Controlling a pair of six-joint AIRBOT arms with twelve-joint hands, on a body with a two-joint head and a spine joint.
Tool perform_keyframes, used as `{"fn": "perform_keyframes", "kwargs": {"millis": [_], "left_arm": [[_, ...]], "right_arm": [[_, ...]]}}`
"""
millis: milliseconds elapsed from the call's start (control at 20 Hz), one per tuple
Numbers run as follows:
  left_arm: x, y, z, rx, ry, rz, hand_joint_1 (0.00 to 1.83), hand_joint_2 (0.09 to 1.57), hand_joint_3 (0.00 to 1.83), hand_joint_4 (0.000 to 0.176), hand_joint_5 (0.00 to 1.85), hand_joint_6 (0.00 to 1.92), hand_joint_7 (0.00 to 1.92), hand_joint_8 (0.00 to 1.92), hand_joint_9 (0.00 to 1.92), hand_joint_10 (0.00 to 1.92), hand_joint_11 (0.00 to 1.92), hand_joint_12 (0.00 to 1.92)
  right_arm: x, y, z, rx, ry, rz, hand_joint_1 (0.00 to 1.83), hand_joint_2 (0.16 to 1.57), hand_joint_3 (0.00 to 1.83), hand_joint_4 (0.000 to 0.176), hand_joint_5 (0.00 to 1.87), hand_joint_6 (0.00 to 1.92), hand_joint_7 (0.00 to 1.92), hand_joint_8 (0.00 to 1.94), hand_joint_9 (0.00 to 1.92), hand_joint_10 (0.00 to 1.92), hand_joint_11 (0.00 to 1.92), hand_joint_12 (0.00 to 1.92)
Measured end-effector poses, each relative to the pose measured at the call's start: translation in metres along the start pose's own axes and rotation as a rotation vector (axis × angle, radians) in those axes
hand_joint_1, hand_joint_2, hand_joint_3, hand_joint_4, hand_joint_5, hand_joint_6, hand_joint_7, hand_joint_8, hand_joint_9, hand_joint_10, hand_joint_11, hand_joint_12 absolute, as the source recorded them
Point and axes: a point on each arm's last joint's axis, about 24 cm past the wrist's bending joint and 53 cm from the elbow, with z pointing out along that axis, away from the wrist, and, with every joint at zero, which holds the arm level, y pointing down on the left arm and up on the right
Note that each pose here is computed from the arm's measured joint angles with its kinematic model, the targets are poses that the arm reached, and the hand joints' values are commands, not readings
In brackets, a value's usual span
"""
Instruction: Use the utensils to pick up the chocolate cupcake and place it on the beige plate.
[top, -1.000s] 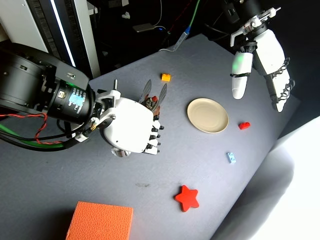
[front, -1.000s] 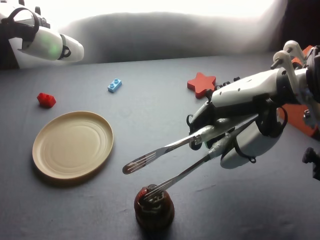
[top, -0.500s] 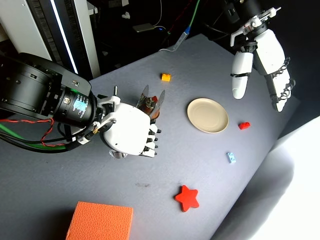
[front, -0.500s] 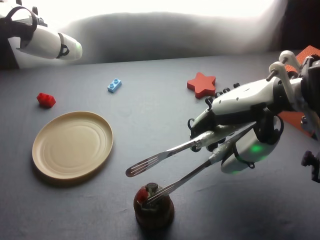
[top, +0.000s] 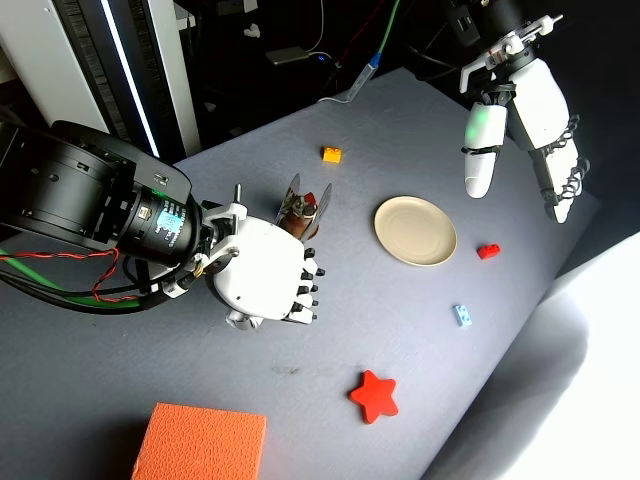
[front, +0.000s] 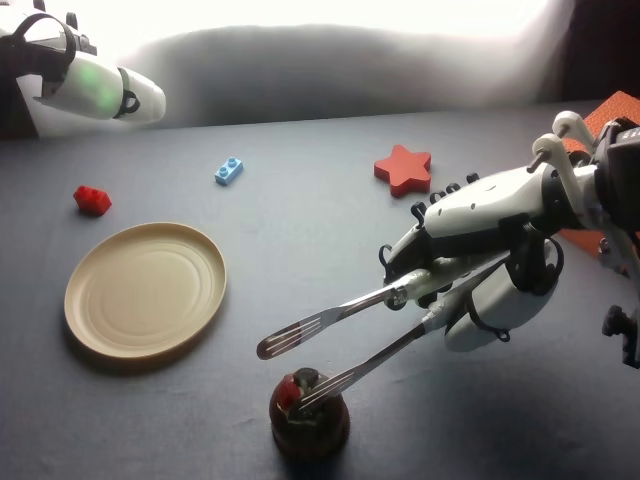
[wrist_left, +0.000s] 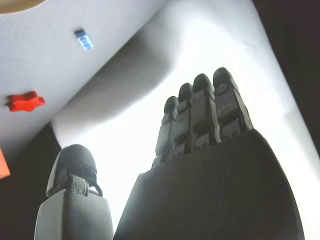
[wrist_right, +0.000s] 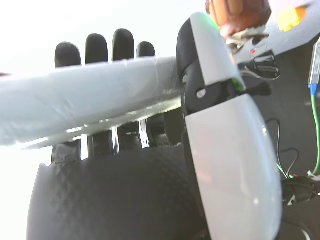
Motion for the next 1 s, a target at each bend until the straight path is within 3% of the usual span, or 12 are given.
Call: {"fn": "perform_keyframes", "kwargs": {"millis": [400, 650, 800, 900, 1000], "left_arm": [[0.000, 0.000, 0.000, -0.001, -0.001, -0.001, 0.14, 1.14, 0.00, 0.000, 0.08, 0.00, 0.08, 0.00, 0.04, 0.00, 0.00, 0.00], [0.000, 0.000, 0.000, -0.002, -0.001, -0.001, 0.15, 1.13, 0.00, 0.000, 0.08, 0.00, 0.09, 0.00, 0.06, 0.00, 0.02, 0.01], [0.000, 0.000, 0.000, -0.001, 0.000, 0.000, 0.12, 1.14, 0.00, 0.000, 0.06, 0.00, 0.06, 0.00, 0.03, 0.00, 0.00, 0.00], [0.000, 0.000, 0.000, 0.000, 0.000, 0.000, 0.13, 1.14, 0.00, 0.000, 0.07, 0.01, 0.08, 0.01, 0.05, 0.01, 0.00, 0.00], [0.000, 0.000, 0.000, 0.000, 0.000, -0.001, 0.13, 1.14, 0.00, 0.000, 0.08, 0.01, 0.08, 0.01, 0.05, 0.01, 0.00, 0.00]], "right_arm": [[-0.004, 0.004, -0.008, -0.001, 0.006, 0.022, 0.91, 1.24, 0.00, 0.000, 0.39, 0.67, 0.43, 0.88, 0.32, 1.19, 0.20, 1.58], [-0.008, 0.008, -0.013, -0.003, 0.012, 0.060, 0.91, 1.19, 0.00, 0.000, 0.43, 0.60, 0.44, 0.87, 0.35, 1.19, 0.25, 1.60], [-0.007, 0.008, -0.013, -0.004, 0.011, 0.058, 0.86, 1.24, 0.01, 0.000, 0.40, 0.59, 0.42, 0.84, 0.31, 1.16, 0.19, 1.60], [-0.005, 0.009, -0.013, -0.006, 0.016, 0.058, 0.92, 1.21, 0.00, 0.000, 0.43, 0.56, 0.46, 0.79, 0.33, 1.12, 0.20, 1.59], [-0.005, 0.010, -0.013, -0.006, 0.016, 0.057, 0.96, 1.19, 0.00, 0.000, 0.45, 0.53, 0.43, 0.86, 0.31, 1.21, 0.23, 1.62]]}}
